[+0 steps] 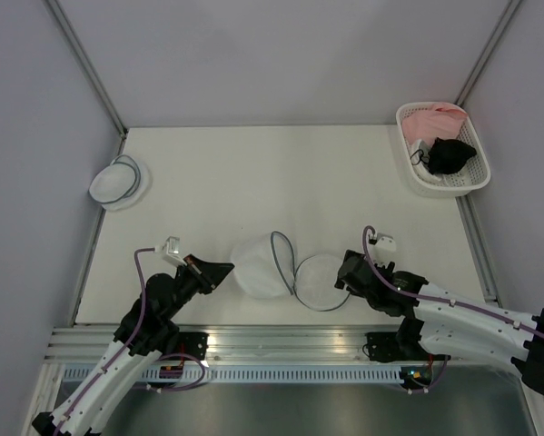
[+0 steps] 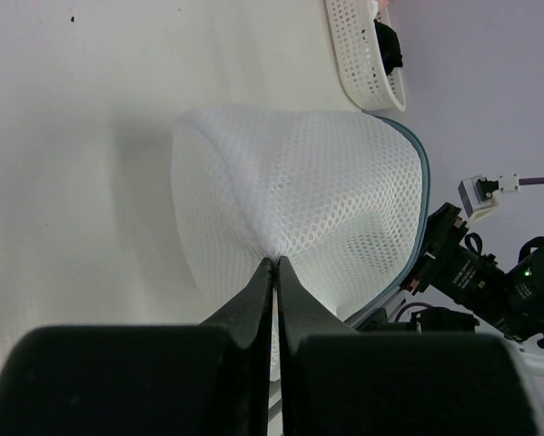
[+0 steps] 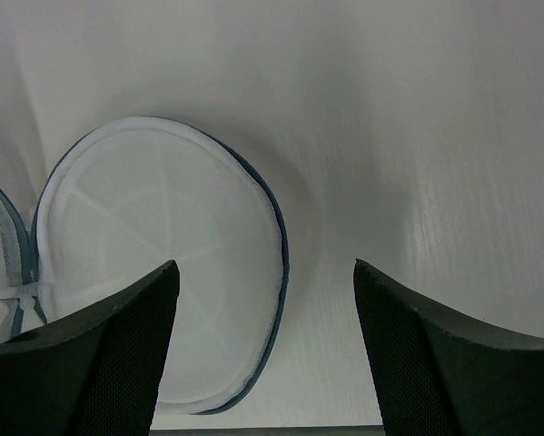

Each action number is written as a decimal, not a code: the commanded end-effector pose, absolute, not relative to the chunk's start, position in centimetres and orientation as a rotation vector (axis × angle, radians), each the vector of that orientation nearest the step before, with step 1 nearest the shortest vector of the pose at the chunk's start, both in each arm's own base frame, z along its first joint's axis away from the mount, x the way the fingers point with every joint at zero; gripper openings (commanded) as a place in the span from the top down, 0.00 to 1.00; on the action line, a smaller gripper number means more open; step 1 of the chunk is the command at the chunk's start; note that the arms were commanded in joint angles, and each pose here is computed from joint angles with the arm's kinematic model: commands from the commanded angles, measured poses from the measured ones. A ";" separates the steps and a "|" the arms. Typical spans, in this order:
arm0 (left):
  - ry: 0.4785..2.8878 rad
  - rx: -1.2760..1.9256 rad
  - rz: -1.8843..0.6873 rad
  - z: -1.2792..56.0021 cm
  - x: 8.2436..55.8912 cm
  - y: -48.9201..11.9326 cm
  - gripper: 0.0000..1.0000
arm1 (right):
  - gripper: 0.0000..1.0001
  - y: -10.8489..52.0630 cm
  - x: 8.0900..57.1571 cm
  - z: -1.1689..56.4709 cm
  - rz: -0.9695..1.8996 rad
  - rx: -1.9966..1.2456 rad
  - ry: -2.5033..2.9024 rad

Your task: Unzip the laundry bag and remove the bra

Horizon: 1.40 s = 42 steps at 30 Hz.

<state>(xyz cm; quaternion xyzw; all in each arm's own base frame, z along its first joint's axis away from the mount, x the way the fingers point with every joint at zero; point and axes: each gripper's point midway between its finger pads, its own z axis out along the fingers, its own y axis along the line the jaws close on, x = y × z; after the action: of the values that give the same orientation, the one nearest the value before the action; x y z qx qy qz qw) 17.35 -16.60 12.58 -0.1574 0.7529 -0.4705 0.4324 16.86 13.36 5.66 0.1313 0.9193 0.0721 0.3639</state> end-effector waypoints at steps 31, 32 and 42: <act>1.942 -0.213 -1.248 13.3 15.5 -18.4 0.24 | 1.00 5.6 19.7 22.4 -0.360 0.332 1.958; 1.948 -0.218 -1.240 13.4 15.5 -18.3 0.22 | 1.00 6.1 20.2 23.3 -0.388 0.306 1.940; 1.944 -0.239 -1.202 14.4 15.3 -17.3 0.13 | 1.00 11.1 25.4 25.7 -0.791 -0.047 1.819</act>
<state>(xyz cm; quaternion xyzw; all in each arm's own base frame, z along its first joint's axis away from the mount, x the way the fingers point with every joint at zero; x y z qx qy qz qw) 15.26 -17.82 12.82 -0.1043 0.7802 -0.4798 0.3875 24.40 11.98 23.70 0.0748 0.8101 -0.2132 0.5411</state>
